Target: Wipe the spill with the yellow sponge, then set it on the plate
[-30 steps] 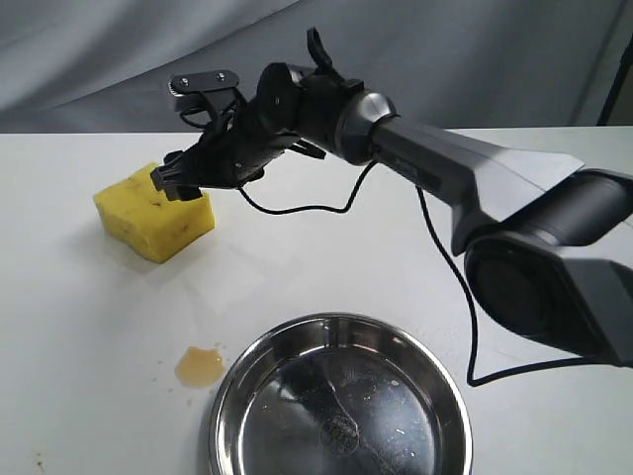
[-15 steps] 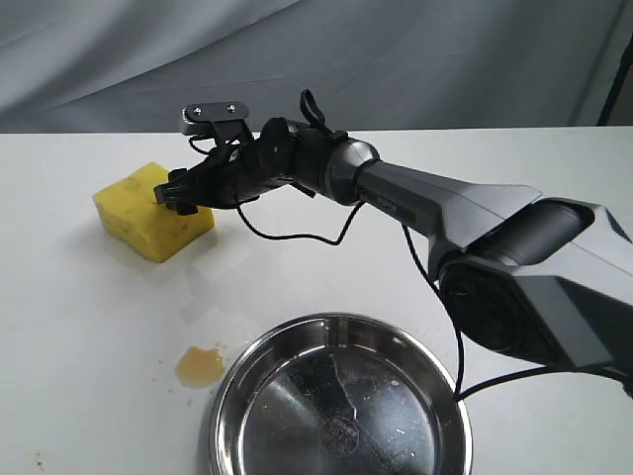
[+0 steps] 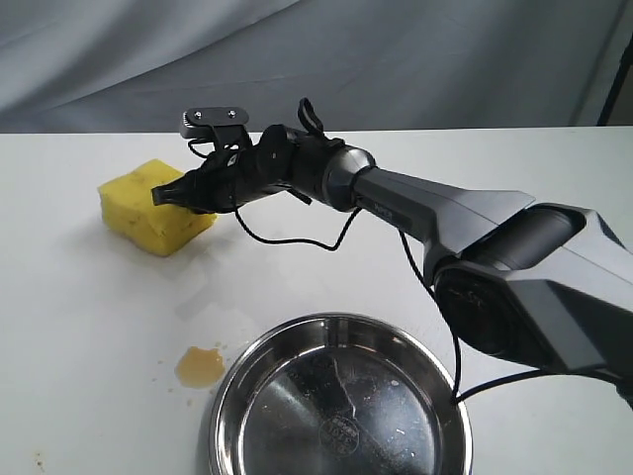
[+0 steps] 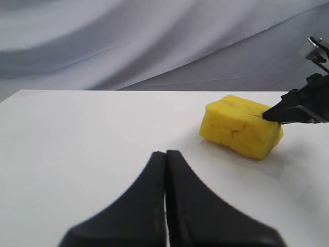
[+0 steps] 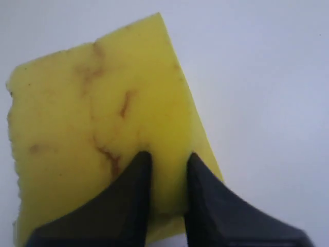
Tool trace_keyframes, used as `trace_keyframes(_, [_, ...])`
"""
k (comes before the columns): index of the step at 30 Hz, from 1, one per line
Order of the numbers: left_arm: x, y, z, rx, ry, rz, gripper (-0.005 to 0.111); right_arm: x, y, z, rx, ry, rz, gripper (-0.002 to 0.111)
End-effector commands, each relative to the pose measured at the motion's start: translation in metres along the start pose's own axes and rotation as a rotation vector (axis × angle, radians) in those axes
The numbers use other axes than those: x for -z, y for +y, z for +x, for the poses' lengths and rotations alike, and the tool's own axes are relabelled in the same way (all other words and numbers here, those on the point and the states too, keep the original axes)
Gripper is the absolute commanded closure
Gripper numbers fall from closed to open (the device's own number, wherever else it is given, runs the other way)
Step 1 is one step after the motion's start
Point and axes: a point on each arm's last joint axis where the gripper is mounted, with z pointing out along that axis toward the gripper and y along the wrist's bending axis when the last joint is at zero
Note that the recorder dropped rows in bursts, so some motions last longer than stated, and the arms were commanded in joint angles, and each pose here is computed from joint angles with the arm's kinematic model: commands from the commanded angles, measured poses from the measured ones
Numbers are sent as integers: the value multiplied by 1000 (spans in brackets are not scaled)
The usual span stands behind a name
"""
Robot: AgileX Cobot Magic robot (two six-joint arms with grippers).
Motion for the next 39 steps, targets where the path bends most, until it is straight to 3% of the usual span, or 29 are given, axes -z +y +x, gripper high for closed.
trace_keyframes(1, [0,0,1,4,0,-2,107,3,0,-2,30,6,3,108])
trace_keyframes(8, [0,0,1,4,0,-2,107,37,20,-33,136,-14,-36,108])
trace_keyframes(14, [0,0,1,4,0,-2,107,71,46,-44,189,108,-130,108])
trace_keyframes(19, [0,0,1,4,0,-2,107,77,71,-16,336,371,-242,108])
trace_keyframes(24, [0,0,1,4,0,-2,107,77,90,9,494,566,-216,108])
trace_keyframes(32, [0,0,1,4,0,-2,107,70,117,39,595,674,-196,108])
trace_keyframes(39, [0,0,1,4,0,-2,107,73,138,46,643,684,-199,108])
